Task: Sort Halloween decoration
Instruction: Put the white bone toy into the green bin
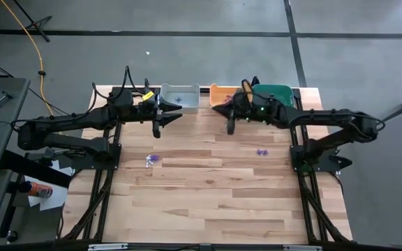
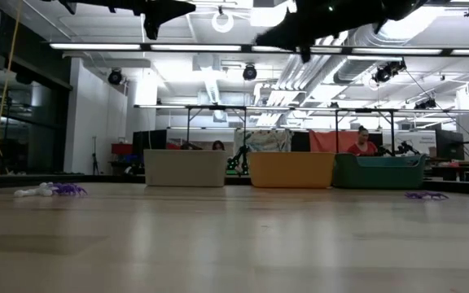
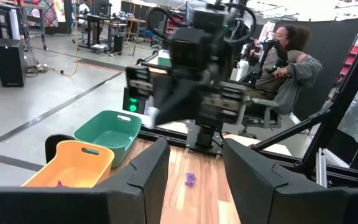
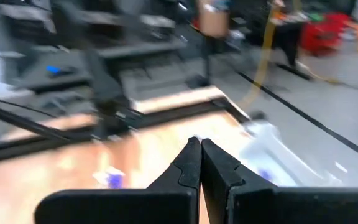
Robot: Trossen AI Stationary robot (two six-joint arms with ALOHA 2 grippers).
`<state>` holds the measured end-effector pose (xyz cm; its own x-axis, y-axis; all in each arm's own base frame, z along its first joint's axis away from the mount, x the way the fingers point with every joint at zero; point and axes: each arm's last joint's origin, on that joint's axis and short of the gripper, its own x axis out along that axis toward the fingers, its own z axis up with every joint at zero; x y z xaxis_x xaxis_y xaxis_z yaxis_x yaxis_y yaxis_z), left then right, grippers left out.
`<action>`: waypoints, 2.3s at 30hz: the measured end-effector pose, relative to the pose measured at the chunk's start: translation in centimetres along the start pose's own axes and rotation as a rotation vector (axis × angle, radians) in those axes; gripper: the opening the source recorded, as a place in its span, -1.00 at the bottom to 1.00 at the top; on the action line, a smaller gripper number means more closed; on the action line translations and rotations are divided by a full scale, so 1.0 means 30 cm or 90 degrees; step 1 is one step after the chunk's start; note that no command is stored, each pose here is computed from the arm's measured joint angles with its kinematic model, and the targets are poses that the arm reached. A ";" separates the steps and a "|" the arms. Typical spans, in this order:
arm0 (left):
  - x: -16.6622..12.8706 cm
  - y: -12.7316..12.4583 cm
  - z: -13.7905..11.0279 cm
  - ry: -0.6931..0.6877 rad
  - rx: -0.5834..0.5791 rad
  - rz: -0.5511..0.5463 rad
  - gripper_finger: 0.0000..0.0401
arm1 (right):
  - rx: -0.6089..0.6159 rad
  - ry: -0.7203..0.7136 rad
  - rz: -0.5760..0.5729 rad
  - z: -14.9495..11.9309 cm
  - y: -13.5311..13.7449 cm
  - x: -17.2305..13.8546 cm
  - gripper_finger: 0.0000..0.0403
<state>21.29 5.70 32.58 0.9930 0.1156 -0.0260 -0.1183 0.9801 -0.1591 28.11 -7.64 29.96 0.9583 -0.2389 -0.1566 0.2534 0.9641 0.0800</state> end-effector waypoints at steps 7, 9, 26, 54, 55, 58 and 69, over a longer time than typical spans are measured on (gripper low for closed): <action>0.000 0.001 -0.004 0.007 -0.001 0.001 -0.30 | 0.026 0.162 -0.145 -0.029 -0.149 -0.117 -1.00; 0.000 0.001 -0.004 0.008 -0.001 0.001 -0.30 | 0.041 0.220 -0.189 -0.053 -0.192 -0.144 -1.00; 0.000 0.001 -0.004 0.008 0.000 0.001 -0.30 | 0.304 0.503 -0.594 -0.283 -0.554 -0.261 -1.00; 0.000 0.001 -0.004 0.008 0.000 0.001 -0.30 | 0.154 0.023 0.168 0.062 -0.047 -0.117 -0.98; 0.000 0.001 -0.004 0.008 0.000 0.001 -0.30 | 0.150 0.017 0.161 0.063 -0.029 -0.114 -0.97; 0.000 0.001 -0.004 0.008 0.000 0.001 -0.30 | 0.127 -0.001 0.134 0.066 0.013 -0.111 -0.89; 0.000 0.000 -0.008 0.019 -0.010 -0.006 -0.30 | 0.130 -0.006 0.098 0.065 0.034 -0.112 -0.40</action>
<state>21.27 5.65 32.35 0.9934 0.1010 -0.0541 -0.1090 0.9784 -0.1757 25.41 -6.08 32.49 0.9886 -0.0931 -0.1182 0.1248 0.9460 0.2992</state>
